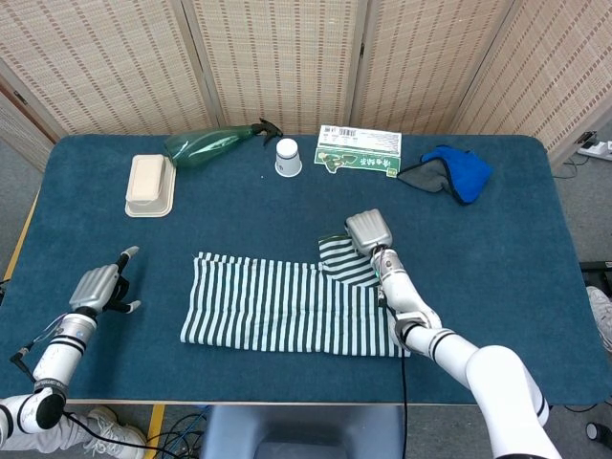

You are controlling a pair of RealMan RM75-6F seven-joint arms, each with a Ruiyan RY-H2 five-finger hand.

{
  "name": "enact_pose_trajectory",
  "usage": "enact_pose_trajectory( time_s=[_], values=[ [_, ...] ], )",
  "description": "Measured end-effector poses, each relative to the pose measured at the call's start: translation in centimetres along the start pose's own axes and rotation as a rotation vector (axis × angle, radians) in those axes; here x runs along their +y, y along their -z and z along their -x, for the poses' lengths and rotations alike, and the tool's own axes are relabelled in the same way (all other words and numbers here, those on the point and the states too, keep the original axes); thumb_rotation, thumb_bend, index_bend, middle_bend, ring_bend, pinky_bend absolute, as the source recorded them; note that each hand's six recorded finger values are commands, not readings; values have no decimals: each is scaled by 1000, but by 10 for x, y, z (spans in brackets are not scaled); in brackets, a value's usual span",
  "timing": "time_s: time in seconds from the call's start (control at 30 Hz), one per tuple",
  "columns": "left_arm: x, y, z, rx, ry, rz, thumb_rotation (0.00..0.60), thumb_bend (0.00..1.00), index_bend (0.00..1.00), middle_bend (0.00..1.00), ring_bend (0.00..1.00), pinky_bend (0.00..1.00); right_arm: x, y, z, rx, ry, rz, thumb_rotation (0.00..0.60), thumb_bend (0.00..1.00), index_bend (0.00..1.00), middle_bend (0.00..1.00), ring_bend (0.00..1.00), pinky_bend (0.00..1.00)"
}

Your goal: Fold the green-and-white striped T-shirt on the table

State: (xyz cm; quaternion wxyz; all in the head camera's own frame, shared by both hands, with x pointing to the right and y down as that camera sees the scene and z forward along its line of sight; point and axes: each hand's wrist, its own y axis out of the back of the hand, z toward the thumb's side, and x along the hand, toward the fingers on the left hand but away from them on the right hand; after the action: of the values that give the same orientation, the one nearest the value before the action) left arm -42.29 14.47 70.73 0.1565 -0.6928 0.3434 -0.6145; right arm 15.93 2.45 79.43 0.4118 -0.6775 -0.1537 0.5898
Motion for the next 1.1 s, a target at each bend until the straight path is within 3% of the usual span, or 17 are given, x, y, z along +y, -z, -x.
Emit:
enact_pose_trajectory(
  time_s=[0.23,0.53,1.1],
  values=[
    [1,1,1,1,-4,3,600,251,0,895,839,1000,-3,2,-5,2,14,20,600,507,557,982,1000,1000],
    [4,-3,1,-14,-12,2,600,251,0,895,839,1000,7,1,-21,32,84,49,600,515,571,984,1000,1000],
    [5,-8,4,-28,-12,-2,600,251,0,894,839,1000,10,-10,-88,88,154,2,600,515,575,988,1000,1000]
  ],
)
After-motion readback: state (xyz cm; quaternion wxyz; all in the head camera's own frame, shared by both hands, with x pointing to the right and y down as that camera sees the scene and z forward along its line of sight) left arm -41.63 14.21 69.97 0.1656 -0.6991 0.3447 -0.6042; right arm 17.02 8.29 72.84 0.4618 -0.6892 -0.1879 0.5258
